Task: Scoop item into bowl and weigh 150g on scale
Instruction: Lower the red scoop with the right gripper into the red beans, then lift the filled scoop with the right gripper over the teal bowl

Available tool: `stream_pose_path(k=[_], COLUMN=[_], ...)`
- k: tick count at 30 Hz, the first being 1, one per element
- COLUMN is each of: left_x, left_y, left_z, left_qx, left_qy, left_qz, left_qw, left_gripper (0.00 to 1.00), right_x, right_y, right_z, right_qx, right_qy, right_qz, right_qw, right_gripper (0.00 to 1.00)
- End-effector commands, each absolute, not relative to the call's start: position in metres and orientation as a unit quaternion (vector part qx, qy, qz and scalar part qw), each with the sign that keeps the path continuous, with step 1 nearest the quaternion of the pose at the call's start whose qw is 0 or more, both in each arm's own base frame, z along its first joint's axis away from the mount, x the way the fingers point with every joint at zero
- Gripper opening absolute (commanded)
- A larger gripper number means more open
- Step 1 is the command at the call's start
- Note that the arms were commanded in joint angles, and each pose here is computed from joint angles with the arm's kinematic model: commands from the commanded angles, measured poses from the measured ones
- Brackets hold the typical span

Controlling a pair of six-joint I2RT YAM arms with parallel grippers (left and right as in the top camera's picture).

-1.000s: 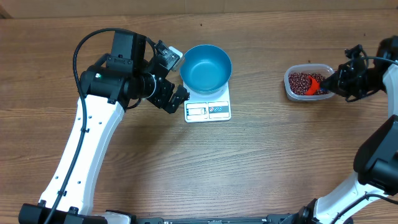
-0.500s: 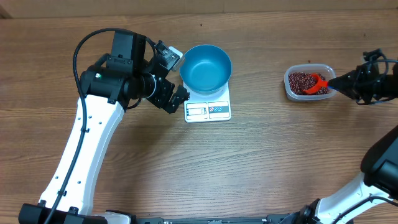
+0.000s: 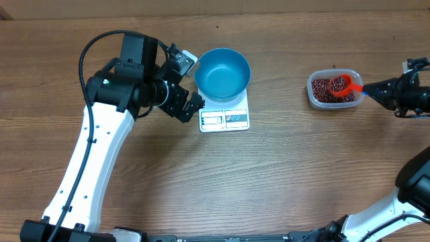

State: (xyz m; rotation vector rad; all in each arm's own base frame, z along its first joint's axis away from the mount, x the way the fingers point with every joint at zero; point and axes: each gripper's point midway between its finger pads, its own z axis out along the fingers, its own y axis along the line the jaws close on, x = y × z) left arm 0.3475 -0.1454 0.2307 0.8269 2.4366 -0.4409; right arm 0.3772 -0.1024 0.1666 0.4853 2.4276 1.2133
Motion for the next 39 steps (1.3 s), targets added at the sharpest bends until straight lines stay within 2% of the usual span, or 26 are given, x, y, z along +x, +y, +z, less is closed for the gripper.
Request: stream_pose_path(k=[1,11,24,30,39], left_x=[0.344,0.344,0.344,0.344,0.344], left_y=[-0.143,-0.143,-0.143,-0.143,-0.143], left_z=[0.237,0.237,0.237,0.237,0.237], left_qx=[0.314,0.314,0.314,0.314,0.314], left_qy=[0.896,0.896,0.896,0.896,0.896], left_qz=[-0.158,-0.158,-0.158,-0.158,-0.158], left_qw=[0.272,0.272,0.272,0.272,0.272], left_gripper=[0.99,1.00,0.99,1.00,0.99], right_x=[0.383,0.389,0.394,0.399,0.424], right_y=[-0.090,-0.060,0.045,0.091,0.151], right_z=[0.190,0.216,0.225,0.220,0.198], right_qx=[0.130,0.108,0.004,-0.036,-0.059], right_qy=[0.827,0.784,0.776,0.783,0.831], right_qz=[0.491,0.558,0.604,0.602,0.536], right_qw=[0.240,0.249,0.184,0.153,0.133], right_gripper=[0.04,0.04,0.04,0.04,0.04])
